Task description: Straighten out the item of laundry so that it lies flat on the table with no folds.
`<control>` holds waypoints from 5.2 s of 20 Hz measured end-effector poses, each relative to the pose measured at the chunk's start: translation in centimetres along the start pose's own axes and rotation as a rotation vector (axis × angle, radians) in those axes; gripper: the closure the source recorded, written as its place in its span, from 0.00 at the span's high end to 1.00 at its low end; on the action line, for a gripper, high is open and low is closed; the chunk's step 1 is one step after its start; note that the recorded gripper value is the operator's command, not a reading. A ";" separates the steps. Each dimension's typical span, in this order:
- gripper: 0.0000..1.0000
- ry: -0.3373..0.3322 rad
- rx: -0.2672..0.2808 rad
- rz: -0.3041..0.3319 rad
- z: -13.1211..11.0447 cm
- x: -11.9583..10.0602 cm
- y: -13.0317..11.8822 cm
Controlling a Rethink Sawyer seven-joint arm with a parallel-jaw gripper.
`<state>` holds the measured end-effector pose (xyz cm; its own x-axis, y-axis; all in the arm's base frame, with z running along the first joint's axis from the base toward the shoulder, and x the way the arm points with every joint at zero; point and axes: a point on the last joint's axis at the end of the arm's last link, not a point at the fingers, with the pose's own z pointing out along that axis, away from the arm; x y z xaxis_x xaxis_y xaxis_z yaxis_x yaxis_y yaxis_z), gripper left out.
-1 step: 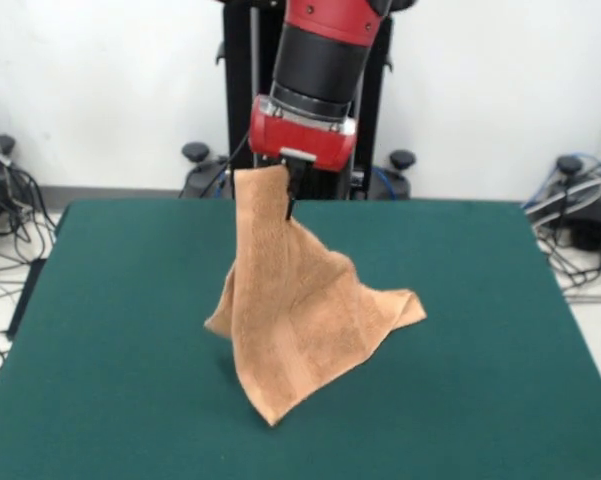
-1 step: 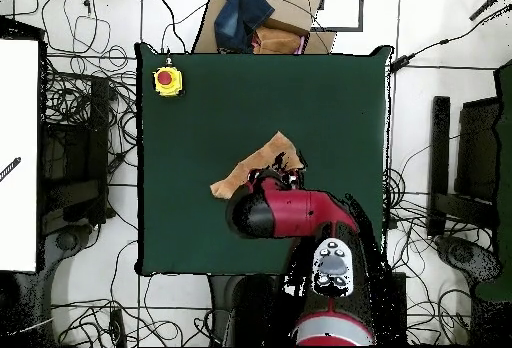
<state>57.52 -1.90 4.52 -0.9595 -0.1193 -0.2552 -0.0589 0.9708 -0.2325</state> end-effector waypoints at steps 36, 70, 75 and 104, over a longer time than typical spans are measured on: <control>0.00 0.214 -0.035 0.753 -2.2 2.3 7.0; 0.00 -0.069 -0.096 -0.058 6.2 -0.8 -3.4; 0.00 -0.112 -0.167 -0.213 6.4 -2.8 -1.7; 1.00 -0.126 -0.158 -0.365 4.7 -4.7 5.2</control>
<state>63.03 2.72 0.07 -0.8272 -0.4766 -0.2976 -0.4400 0.8788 -0.1845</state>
